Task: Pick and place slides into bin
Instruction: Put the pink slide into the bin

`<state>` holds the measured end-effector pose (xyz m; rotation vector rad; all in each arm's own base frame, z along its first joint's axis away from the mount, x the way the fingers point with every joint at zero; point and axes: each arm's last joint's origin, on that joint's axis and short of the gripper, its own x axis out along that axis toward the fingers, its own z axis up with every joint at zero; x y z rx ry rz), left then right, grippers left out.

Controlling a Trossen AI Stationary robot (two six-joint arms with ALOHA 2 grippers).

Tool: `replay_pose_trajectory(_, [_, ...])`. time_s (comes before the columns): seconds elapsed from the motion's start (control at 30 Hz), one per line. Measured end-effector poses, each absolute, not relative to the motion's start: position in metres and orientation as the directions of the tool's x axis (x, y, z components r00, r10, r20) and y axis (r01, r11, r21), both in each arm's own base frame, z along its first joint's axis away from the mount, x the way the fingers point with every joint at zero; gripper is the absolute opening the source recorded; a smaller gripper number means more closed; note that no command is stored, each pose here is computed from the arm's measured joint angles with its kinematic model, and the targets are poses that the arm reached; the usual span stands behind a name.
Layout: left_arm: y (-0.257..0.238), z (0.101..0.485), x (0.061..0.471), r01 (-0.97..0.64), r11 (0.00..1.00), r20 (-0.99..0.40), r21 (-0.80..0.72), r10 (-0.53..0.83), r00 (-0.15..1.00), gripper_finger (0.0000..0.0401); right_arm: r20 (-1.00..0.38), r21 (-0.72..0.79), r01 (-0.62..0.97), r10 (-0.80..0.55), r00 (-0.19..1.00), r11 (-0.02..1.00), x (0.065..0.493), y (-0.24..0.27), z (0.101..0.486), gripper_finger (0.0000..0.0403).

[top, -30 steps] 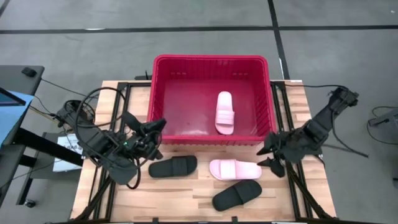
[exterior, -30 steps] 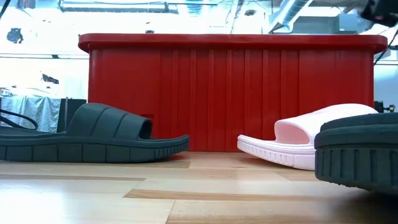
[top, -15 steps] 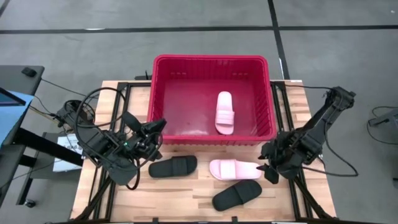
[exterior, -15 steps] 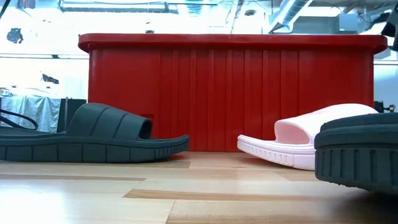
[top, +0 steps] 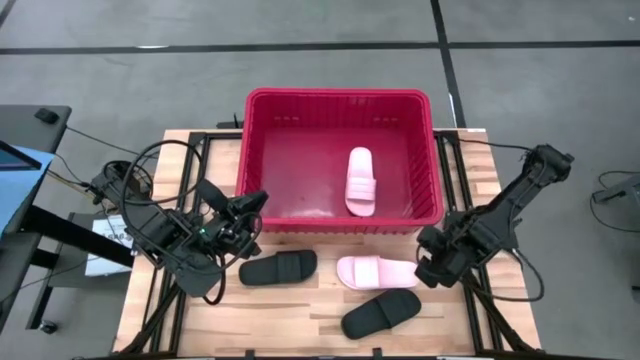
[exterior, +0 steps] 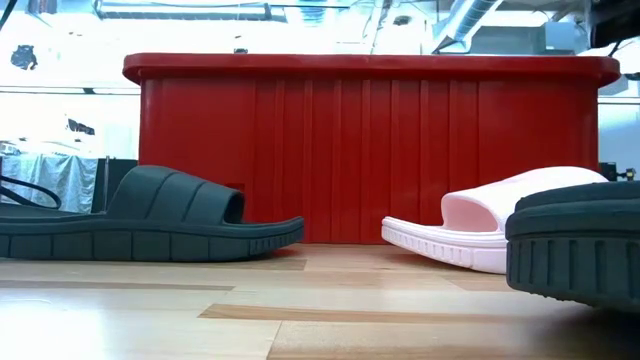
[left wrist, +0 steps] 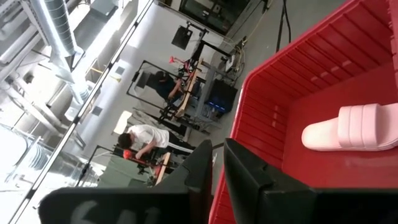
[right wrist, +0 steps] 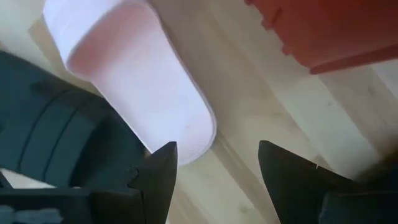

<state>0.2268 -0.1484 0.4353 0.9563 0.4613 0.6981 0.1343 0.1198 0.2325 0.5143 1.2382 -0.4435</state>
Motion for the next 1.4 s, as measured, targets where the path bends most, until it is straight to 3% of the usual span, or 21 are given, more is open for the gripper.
replay_pose_trajectory(0.63, [-0.149,0.435,0.227,-0.29,0.351,-0.056,0.891,0.716,0.696,0.0034,-0.986,0.081,0.782,-0.064,0.153,0.618,0.141,0.158,0.196,0.0216])
replay_pose_trajectory(1.03, [-0.152,0.435,0.225,-0.24,0.314,-0.057,0.919,0.706,0.706,0.0034,-0.988,0.004,0.822,-0.126,0.092,0.569,0.166,0.169,0.158,0.0216])
replay_pose_trajectory(1.4, [-0.155,0.434,0.224,-0.172,0.311,-0.086,0.935,0.667,0.74,0.0034,-0.99,-0.003,0.843,-0.119,0.072,0.537,0.168,0.171,0.152,0.0216])
